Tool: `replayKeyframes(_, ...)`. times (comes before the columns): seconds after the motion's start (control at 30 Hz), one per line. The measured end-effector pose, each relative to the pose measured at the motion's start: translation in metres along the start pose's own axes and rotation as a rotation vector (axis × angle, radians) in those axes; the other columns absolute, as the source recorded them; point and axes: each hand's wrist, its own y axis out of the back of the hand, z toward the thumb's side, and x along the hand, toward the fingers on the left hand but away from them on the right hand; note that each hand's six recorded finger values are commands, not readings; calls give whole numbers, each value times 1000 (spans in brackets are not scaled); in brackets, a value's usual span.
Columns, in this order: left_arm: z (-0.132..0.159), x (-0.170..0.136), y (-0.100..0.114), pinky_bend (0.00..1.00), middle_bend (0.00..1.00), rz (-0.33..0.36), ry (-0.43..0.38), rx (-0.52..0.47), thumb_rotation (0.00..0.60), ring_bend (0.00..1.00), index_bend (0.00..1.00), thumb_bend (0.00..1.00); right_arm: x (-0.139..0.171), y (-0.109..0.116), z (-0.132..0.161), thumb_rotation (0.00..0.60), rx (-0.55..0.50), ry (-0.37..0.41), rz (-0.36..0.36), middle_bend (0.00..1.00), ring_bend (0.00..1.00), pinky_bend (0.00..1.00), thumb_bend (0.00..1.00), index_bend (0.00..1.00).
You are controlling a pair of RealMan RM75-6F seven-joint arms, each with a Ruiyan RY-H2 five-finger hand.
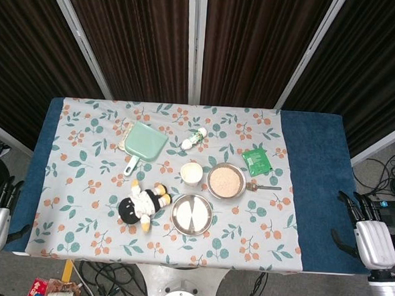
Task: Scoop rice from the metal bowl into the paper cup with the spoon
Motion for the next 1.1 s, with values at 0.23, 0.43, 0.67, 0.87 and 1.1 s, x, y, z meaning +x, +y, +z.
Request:
replayKeyframes(0.23, 1, 1, -2, 68, 126, -7, -2, -1, 600, 60, 146, 109, -1, -2, 1, 600, 1, 3, 8, 188, 0, 38, 253, 0)
replayKeyframes(0.43, 2, 2, -3, 68, 126, -9, -5, -7, 600, 60, 146, 108, -13, -4, 8, 600, 19, 24, 27, 196, 0, 46, 241, 13)
replayKeyframes(0.67, 0, -2, -3, 68, 126, -9, 6, -13, 600, 60, 146, 109, -56, -22, 26, 600, 63, 70, 122, 283, 8, 89, 148, 163)
replayKeyframes(0.87, -2, -6, -6, 68, 126, -18, 16, -18, 600, 60, 146, 109, -110, -60, 50, 600, 105, 103, 243, 344, 51, 121, 185, 305)
replayKeyframes(1.1, -4, -6, -10, 69, 126, -33, 23, -21, 600, 60, 146, 108, -158, -110, 67, 600, 202, 103, 304, 373, 69, 121, 225, 370)
